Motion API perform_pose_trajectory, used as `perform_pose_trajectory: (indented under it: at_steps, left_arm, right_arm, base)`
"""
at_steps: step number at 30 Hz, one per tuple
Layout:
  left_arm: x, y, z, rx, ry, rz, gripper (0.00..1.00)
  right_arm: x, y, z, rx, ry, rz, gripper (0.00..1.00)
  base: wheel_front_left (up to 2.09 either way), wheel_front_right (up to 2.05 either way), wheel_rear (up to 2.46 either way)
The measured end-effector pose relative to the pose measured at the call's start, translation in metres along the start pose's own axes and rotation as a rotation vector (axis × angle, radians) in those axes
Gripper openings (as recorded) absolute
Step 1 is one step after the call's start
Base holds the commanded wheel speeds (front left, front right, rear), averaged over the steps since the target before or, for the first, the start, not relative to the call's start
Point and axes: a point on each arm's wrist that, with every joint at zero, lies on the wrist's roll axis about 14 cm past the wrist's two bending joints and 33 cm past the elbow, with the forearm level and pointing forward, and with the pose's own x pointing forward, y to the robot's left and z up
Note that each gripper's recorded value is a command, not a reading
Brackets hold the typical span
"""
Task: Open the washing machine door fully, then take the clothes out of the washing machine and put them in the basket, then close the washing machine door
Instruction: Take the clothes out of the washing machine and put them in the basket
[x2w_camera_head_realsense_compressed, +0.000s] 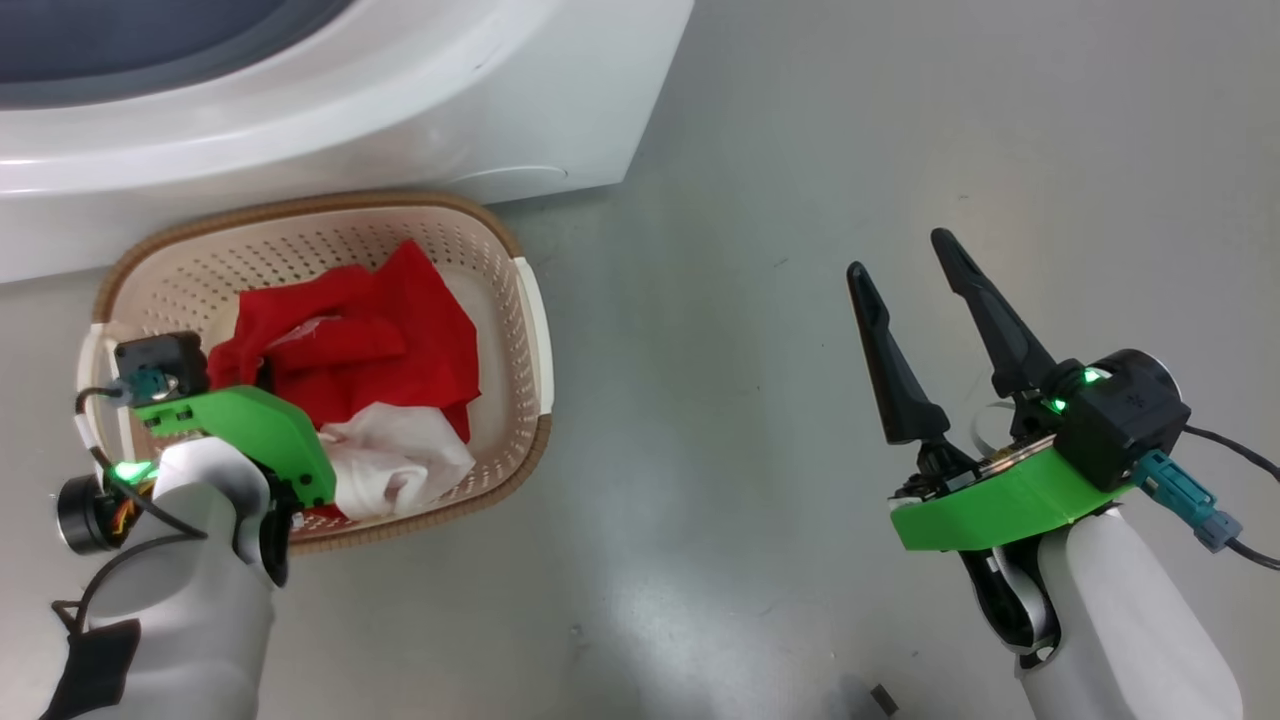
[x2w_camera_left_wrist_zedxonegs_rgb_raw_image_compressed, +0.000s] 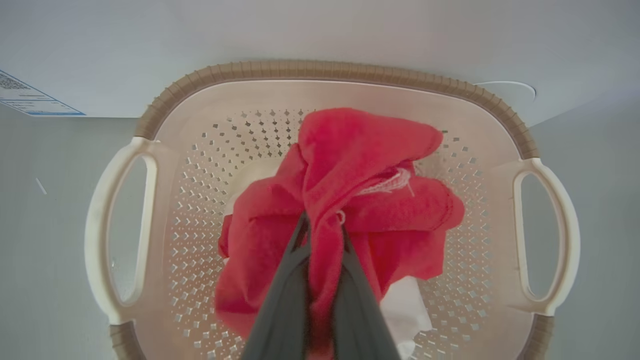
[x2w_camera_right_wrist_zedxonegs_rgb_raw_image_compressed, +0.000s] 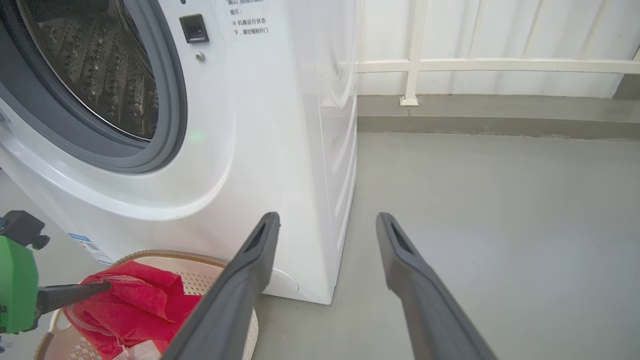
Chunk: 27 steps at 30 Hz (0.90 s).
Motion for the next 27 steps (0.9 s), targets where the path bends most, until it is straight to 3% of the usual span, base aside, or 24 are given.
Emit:
perform_pose_trajectory:
  at_steps: [3,7,8,18,27]
  left_arm:
    - [0.004,0.0,-0.008,0.0,0.028,-0.001,0.03]
    - [0.009,-0.003,-0.009,-0.004,0.034,-0.005,0.89]
    - [0.01,-0.004,-0.009,-0.003,0.034,-0.007,1.0]
    - [0.001,-0.004,0.01,-0.006,-0.054,0.0,1.0]
    - [-0.02,-0.02,0.057,-0.038,-0.222,-0.064,1.0]
  right_arm:
    - [0.002,-0.001,-0.001,0.009,0.002,-0.002,1.0]
    - [0.004,-0.004,-0.002,0.007,0.003,-0.009,1.0]
    - [0.004,-0.005,-0.003,0.006,0.004,-0.01,1.0]
    - [0.004,-0.001,0.004,0.01,-0.012,0.0,1.0]
    - [0.001,0.003,0.023,0.013,-0.057,0.004,1.0]
  base:
    - [0.0,0.0,0.0]
    - [0.0,0.0,0.0]
    - [0.0,0.0,0.0]
    - [0.0,0.0,0.0]
    - [0.0,0.0,0.0]
